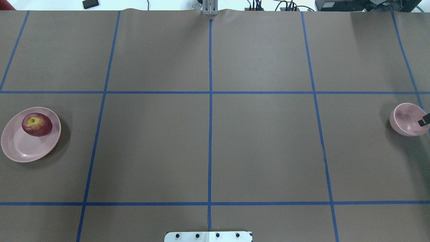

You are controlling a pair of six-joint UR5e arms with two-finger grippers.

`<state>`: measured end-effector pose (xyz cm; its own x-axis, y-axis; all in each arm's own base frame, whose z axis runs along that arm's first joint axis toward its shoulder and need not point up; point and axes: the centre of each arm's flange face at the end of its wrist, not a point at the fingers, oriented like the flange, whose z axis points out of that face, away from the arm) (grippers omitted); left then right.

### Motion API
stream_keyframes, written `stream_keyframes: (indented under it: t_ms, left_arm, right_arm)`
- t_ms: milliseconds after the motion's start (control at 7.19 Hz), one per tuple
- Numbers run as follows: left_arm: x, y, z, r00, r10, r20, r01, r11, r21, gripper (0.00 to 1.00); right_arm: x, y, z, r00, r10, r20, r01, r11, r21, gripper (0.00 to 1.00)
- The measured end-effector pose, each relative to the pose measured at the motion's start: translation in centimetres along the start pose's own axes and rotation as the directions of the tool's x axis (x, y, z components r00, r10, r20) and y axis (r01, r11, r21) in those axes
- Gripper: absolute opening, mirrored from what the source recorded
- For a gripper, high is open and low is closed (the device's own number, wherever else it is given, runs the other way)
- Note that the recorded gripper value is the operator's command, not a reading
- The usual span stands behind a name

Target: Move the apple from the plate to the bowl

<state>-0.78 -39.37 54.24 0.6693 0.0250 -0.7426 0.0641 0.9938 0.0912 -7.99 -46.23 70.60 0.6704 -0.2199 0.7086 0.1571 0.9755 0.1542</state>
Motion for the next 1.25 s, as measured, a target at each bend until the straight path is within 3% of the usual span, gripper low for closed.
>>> stream_keyframes:
  t_ms: [417,696,1252]
  left_arm:
    - [6.1,-1.2,4.3,1.000,0.017,0.011,-0.017,0.999,-0.035,0.98]
    - [9.2,-1.6,7.2,0.996,0.064,0.069,-0.063,0.998,-0.019,0.98]
    - [13.2,-5.2,13.6,0.988,0.142,0.059,-0.139,0.989,-0.056,0.98]
  right_arm:
    - [-2.0,-1.7,-1.5,0.999,0.018,0.030,-0.019,0.999,0.029,0.00]
    - [-6.8,-5.7,-4.7,0.991,0.076,0.109,-0.084,0.994,0.075,0.00]
    - [-23.6,-12.2,-9.8,0.945,0.202,0.257,-0.230,0.969,0.087,0.00]
